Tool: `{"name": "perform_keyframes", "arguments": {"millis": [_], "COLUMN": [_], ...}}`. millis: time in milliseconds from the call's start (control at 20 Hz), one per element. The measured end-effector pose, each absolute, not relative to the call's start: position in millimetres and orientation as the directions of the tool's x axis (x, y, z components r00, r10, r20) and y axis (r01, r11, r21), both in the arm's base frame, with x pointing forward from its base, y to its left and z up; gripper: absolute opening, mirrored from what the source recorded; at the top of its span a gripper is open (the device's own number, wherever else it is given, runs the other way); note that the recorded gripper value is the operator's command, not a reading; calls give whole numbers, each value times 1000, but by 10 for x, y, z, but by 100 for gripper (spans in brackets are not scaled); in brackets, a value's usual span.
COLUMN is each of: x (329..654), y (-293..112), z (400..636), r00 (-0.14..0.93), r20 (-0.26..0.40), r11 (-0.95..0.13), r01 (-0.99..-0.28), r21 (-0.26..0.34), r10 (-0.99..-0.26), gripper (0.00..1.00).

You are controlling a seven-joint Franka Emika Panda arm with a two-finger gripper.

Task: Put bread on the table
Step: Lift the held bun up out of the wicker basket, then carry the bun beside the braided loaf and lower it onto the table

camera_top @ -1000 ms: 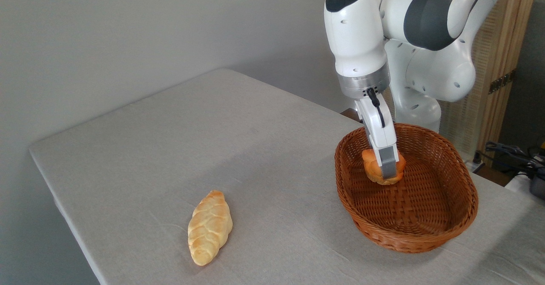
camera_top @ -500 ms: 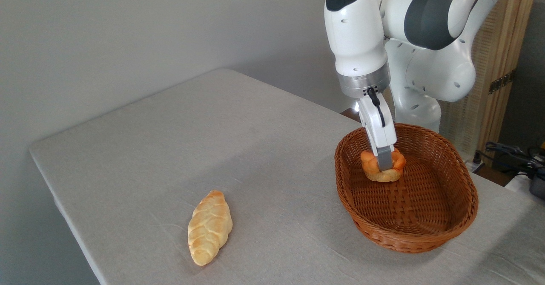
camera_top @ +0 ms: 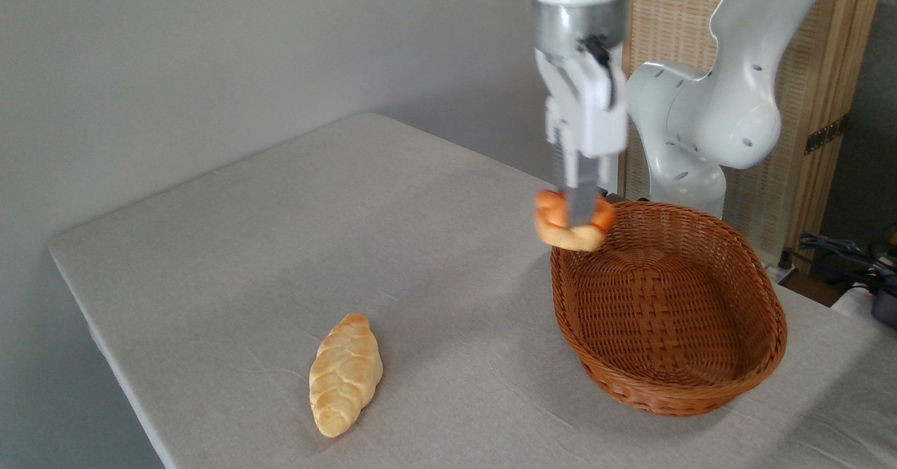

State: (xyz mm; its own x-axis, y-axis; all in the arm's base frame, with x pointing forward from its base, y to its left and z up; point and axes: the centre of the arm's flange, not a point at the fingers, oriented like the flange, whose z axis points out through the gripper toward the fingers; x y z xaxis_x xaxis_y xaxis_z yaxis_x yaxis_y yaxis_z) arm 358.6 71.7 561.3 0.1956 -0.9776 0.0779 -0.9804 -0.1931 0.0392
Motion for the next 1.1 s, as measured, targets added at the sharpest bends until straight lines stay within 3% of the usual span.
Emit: {"name": "perform_keyframes", "arguments": {"millis": [100,250,300,400,650,850,1100], "x": [3909,4450,4583,4744,4881,4933,4981], "y": [468,-127,-333,-708,-1249,-1401,-1456], "z": [5716,5676,5619,5427,4821,4540,4529], "r00": [213,355,402,452,436,413,408], "r20": [109,109,108,89,-13,-57,-44], "r11": [-209,-358,-407,-456,-436,-416,-410], "r01": [-977,-934,-913,-889,-899,-907,-911], "r21": [42,-7,-27,-31,36,69,50], "r10": [-971,-928,-909,-887,-900,-909,-912], "gripper": [36,42,52,72,97,100,100]}}
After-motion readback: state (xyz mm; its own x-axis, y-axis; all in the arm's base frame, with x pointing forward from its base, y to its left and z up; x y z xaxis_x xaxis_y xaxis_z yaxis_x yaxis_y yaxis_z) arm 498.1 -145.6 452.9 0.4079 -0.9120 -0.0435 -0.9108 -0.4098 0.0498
